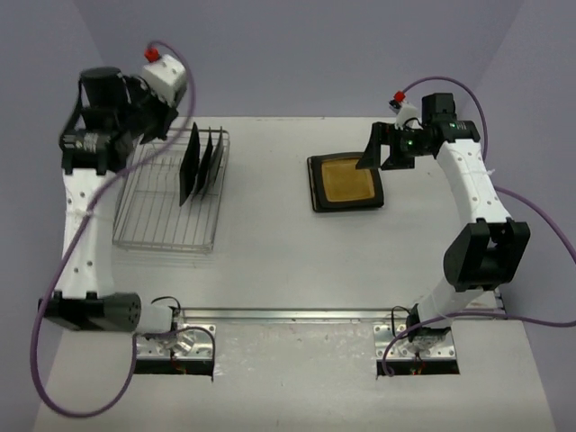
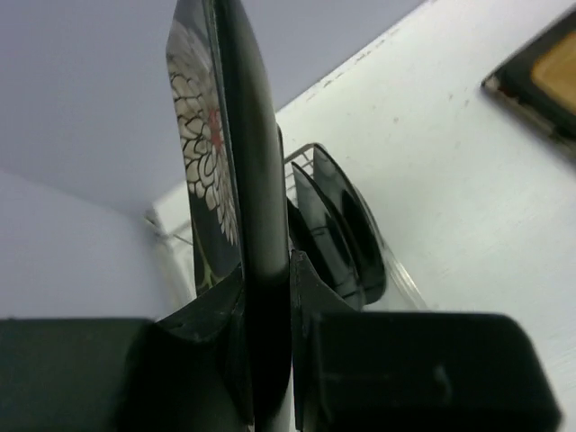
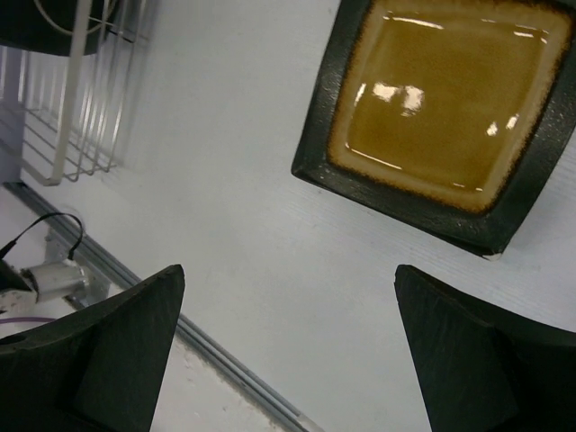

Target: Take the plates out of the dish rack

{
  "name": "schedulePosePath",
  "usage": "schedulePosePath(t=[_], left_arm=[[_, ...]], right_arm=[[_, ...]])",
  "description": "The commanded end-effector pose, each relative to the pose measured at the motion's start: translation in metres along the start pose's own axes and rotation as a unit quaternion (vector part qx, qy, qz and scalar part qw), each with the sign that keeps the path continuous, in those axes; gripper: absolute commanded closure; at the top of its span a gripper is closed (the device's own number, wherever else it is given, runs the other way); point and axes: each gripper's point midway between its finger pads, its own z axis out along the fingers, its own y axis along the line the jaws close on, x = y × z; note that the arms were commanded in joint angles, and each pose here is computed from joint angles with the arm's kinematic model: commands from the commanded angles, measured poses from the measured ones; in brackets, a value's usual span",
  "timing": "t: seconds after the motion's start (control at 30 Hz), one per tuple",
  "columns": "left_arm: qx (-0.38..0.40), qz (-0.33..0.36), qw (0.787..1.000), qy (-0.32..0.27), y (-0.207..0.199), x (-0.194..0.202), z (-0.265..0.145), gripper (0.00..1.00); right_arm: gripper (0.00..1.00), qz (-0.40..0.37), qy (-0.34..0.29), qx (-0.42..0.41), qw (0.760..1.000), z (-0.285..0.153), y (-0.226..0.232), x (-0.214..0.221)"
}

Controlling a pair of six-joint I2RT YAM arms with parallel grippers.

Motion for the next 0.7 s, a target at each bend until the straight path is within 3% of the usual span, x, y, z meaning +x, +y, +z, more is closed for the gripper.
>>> schedulePosePath(t=[0.0,0.07,0.2,0.3,0.37,0.43,0.53,0.67], left_arm=[[0.012,0.373,0.911,-0.176,-0.060,-0.034,-0.037,1.00],[0.019,0.460,0.865,-0.201,-0.088,-0.020,-0.046,1.00],[0.034,0.629,0.731,-0.260,-0.142,0.011,-0.059,1.00],[0.055,0.675,0.662,-0.322,-0.176,0.021,-0.072,1.00],[0.068,0.717,0.597,-0.352,-0.198,0.033,-0.076,1.00],[0.090,0.726,0.564,-0.384,-0.221,0.055,-0.074,1.00],[0.086,0.759,0.481,-0.429,-0.248,0.076,-0.074,1.00],[0.089,0.765,0.438,-0.462,-0.266,0.091,-0.076,1.00]], right_arm=[[0.01,-0.029,-0.062,-0.102,0.992,-0.034,0.058,-0.030],[0.01,-0.033,-0.072,-0.127,0.989,-0.038,0.068,-0.032],[0.01,-0.043,-0.095,-0.159,0.982,-0.044,0.082,-0.039],[0.01,-0.047,-0.075,-0.189,0.978,-0.035,0.098,-0.040],[0.01,-0.048,-0.053,-0.213,0.975,-0.023,0.113,-0.033],[0.01,-0.041,-0.034,-0.231,0.971,-0.013,0.124,-0.026],[0.01,-0.056,0.017,-0.249,0.967,0.018,0.151,0.000],[0.01,-0.070,0.063,-0.257,0.962,0.046,0.168,0.028]])
